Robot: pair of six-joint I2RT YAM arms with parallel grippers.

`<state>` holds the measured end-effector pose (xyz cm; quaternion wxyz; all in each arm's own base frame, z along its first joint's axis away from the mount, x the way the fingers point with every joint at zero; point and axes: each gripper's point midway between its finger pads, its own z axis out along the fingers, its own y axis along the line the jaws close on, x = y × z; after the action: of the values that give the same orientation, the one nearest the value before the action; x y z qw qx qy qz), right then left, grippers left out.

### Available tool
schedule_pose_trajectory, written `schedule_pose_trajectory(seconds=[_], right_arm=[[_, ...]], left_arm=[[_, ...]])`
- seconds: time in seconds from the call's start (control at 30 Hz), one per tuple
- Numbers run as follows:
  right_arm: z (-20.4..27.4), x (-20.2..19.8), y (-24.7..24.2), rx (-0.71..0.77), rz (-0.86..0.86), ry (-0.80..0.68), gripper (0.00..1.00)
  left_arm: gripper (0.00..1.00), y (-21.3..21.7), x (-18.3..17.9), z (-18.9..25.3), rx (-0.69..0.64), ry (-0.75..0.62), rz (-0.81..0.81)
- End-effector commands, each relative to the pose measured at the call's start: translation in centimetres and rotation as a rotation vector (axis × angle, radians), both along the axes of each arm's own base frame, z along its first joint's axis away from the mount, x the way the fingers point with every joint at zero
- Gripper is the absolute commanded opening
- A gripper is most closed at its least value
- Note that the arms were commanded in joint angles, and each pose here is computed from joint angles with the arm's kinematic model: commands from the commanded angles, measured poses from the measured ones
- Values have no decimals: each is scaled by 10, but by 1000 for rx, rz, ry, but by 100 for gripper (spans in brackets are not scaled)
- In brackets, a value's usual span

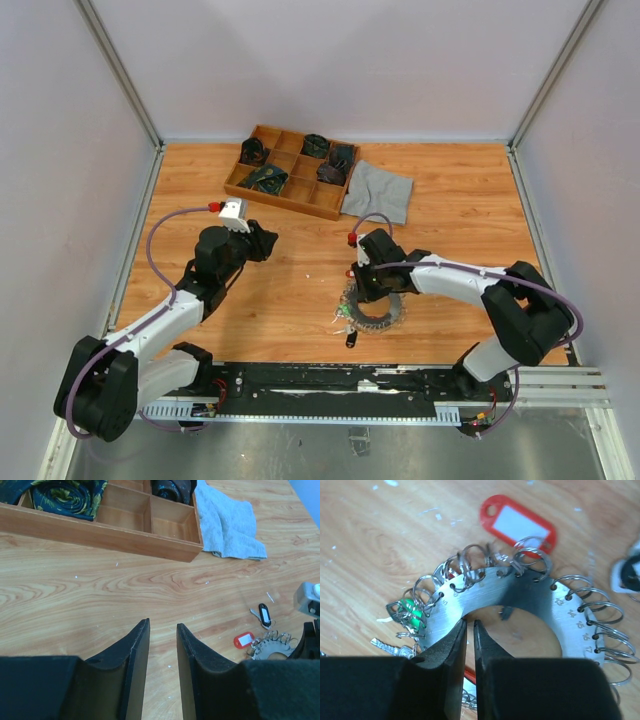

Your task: Put the keys on the keyring

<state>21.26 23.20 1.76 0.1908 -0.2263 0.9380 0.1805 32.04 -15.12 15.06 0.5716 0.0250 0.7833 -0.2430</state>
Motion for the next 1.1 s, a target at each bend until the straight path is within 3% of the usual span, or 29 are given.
schedule_pose_trajectory(seconds=[0.0, 0.37, 0.53, 0.7, 1.07], right_arm=[[-10, -27, 13, 4, 186, 56, 12], [5, -68, 28, 112, 443, 89, 15], [29, -40, 12, 31, 399, -109, 28], [64, -11, 15, 59, 355, -320, 37], [62, -7, 68, 133, 513, -267, 35]], left_arm=[[34, 4, 3, -2, 13, -6, 13], [34, 3, 3, -3, 14, -1, 10], [34, 4, 2, -4, 15, -1, 12], [34, 7, 3, -8, 25, 6, 25], [34, 9, 3, -15, 38, 22, 35]])
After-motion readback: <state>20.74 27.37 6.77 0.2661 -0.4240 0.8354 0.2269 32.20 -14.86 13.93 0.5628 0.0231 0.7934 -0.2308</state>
